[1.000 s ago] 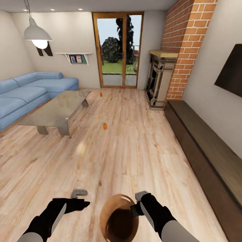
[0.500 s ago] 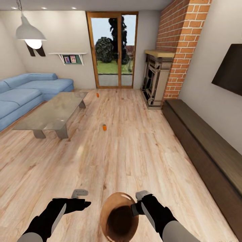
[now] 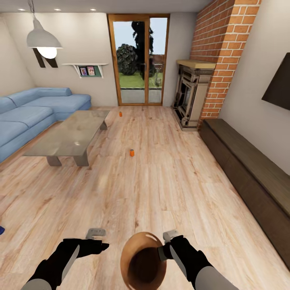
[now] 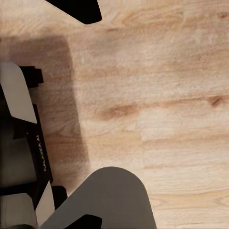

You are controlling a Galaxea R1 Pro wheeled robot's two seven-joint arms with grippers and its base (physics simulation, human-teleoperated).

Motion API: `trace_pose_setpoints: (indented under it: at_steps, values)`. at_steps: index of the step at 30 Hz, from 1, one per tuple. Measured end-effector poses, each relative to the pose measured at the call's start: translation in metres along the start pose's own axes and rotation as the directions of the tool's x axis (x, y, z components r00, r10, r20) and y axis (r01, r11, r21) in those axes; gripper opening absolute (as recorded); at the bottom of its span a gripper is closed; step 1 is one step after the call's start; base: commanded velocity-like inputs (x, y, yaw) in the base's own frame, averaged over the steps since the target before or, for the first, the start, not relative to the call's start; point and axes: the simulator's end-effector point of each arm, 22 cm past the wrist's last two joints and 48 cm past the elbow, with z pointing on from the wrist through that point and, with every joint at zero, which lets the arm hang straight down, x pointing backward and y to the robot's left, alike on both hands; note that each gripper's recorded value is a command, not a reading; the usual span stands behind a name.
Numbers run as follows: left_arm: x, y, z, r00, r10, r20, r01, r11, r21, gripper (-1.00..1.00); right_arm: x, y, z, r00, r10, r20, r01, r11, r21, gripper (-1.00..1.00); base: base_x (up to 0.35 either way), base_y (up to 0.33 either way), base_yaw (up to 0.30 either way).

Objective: Put the three can of soda from the living room inside the tash can in the kitchen.

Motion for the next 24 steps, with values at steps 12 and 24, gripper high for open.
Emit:
trace_pose_setpoints:
  at_steps: [12, 24]
  values:
    - [-0.044, -0.004, -0.005, 0.999, 0.02, 0.042, -0.02, 1.0, 0.001, 1.0, -0.003, -0.002, 0.001, 1.0, 0.003, 0.022, -0.003, 1.0, 0.002, -1.0, 0.0, 0.35, 0.0]
    - [-0.046, -0.004, -0.005, 0.999, 0.022, 0.041, -0.022, 1.0, 0.001, 1.0, -0.001, 0.003, 0.006, 0.995, 0.005, 0.098, -0.004, 1.0, -0.006, -1.0, 0.0, 0.35, 0.0]
